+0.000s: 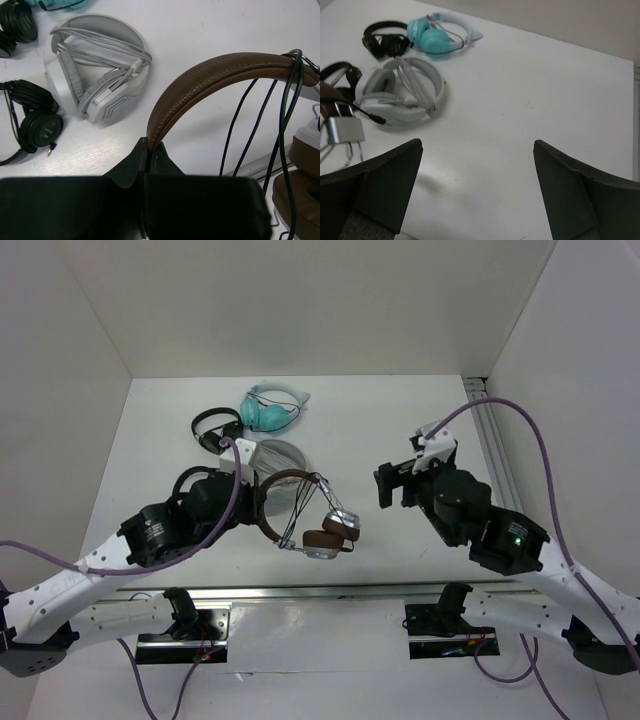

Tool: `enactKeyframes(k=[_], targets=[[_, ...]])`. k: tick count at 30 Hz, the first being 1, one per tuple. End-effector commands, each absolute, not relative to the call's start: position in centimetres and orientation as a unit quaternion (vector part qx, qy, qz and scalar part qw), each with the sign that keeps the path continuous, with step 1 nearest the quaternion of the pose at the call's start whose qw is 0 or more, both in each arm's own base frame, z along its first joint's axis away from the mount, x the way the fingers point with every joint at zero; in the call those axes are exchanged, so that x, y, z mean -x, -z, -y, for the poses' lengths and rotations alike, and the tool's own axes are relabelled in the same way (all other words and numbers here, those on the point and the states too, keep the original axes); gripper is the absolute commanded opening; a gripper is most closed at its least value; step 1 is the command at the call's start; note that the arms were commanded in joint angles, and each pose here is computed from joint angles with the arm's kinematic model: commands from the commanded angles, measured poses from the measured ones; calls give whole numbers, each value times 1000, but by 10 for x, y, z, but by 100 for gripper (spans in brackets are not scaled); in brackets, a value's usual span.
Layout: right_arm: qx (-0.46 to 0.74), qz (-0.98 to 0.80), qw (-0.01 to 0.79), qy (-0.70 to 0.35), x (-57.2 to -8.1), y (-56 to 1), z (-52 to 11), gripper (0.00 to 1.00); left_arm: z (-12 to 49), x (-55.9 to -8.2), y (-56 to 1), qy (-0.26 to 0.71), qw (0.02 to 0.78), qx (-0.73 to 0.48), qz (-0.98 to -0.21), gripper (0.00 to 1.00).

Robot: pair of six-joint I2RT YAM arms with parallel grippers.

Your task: Wrap the headphones

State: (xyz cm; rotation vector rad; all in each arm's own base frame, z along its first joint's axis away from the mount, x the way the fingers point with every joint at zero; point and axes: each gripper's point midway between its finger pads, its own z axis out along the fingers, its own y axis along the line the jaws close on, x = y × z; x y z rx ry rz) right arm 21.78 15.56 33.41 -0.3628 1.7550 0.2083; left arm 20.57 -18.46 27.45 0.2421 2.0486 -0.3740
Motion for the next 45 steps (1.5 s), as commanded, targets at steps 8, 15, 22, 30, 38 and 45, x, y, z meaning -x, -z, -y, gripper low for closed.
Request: enactKeyframes(k=[8,15,22,30,38,45], targets=[[37,-766,630,-122,-209,-365,-124,99,243,-240,-250,191,503,-58,-841,0],[6,-776,617,-133,-204,-362,-116,99,285,-290,-220,161,468,-50,-867,0],[13,-772,615,-160,-193,-371,-112,99,327,-363,-194,163,432,-62,-885,0],[46,-780,600,-172,-188,-359,-122,99,359,-464,-188,201,420,-53,-883,0],[93,-789,576,-194,-176,-335,-132,99,351,-538,-138,186,410,-5,-893,0],[98,-789,578,-182,-173,-334,-123,99,336,-573,-121,173,430,53,-884,0]])
